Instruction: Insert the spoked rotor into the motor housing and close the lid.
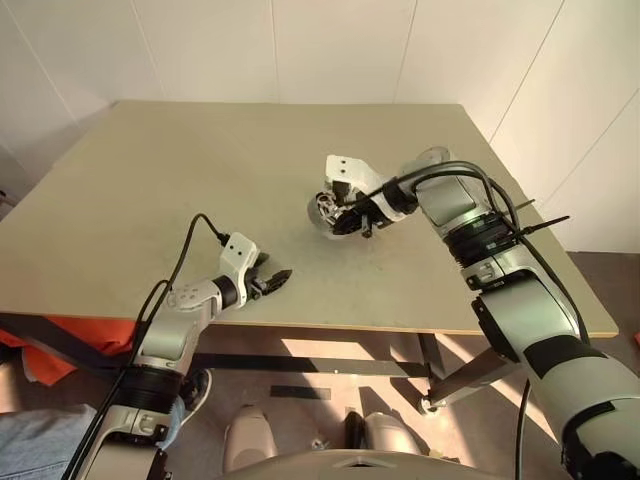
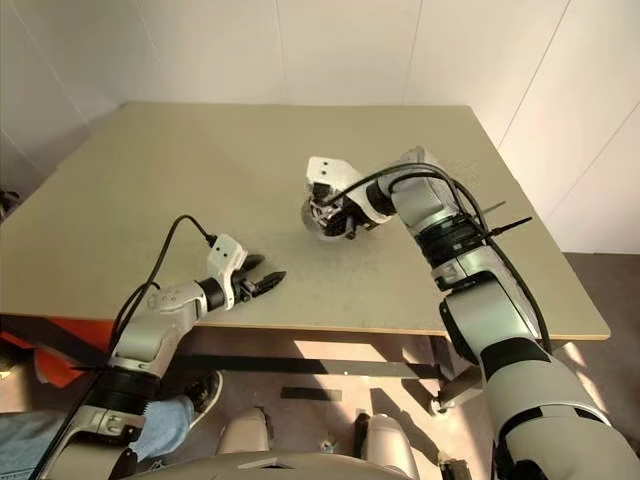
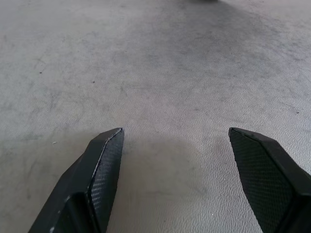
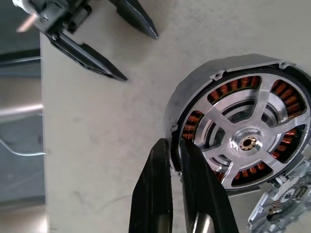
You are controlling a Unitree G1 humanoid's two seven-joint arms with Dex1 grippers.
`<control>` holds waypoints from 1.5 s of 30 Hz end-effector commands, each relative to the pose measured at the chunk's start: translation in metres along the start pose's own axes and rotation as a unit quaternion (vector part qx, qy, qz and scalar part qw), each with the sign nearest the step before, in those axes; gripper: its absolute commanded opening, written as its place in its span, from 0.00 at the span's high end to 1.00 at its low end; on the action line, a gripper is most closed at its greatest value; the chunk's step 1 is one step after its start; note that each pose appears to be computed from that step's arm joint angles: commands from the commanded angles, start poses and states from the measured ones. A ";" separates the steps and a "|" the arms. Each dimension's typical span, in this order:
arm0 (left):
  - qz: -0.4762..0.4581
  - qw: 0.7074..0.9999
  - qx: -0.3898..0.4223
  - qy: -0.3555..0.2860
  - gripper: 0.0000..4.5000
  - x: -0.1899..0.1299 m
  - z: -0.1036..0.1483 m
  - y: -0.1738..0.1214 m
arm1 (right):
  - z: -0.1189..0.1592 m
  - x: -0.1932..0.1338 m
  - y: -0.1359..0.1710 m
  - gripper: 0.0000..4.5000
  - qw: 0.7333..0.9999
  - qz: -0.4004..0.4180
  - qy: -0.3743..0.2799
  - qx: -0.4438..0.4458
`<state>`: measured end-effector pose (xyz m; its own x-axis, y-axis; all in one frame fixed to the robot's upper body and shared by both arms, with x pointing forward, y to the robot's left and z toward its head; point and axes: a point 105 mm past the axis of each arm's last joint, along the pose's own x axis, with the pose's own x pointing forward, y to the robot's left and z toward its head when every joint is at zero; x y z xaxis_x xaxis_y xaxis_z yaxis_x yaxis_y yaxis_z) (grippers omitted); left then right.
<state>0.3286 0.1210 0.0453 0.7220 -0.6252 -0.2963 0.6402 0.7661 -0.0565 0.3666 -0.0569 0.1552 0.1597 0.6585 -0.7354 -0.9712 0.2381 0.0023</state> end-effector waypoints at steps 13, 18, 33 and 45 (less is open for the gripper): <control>0.007 1.000 0.001 0.008 0.19 -0.010 -0.007 -0.007 | 0.049 0.034 -0.010 1.00 0.972 -0.081 -0.054 0.216; 0.021 1.000 -0.001 0.007 0.19 -0.015 -0.007 -0.001 | 0.045 0.046 -0.002 1.00 0.973 -0.058 -0.045 0.219; 0.011 1.000 0.002 0.002 0.19 -0.008 -0.001 -0.003 | 0.058 0.010 -0.033 0.05 0.955 -0.103 -0.146 0.238; -0.019 0.999 0.043 -0.028 0.19 0.003 0.038 0.004 | -0.036 -0.049 -0.061 0.05 0.816 -0.152 -0.270 0.488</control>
<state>0.3391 0.1173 0.0702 0.7101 -0.6513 -0.2677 0.6743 0.7384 -0.0077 0.4140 -0.1216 0.1582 0.6517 0.6297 -0.4227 -0.3386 0.7403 0.5808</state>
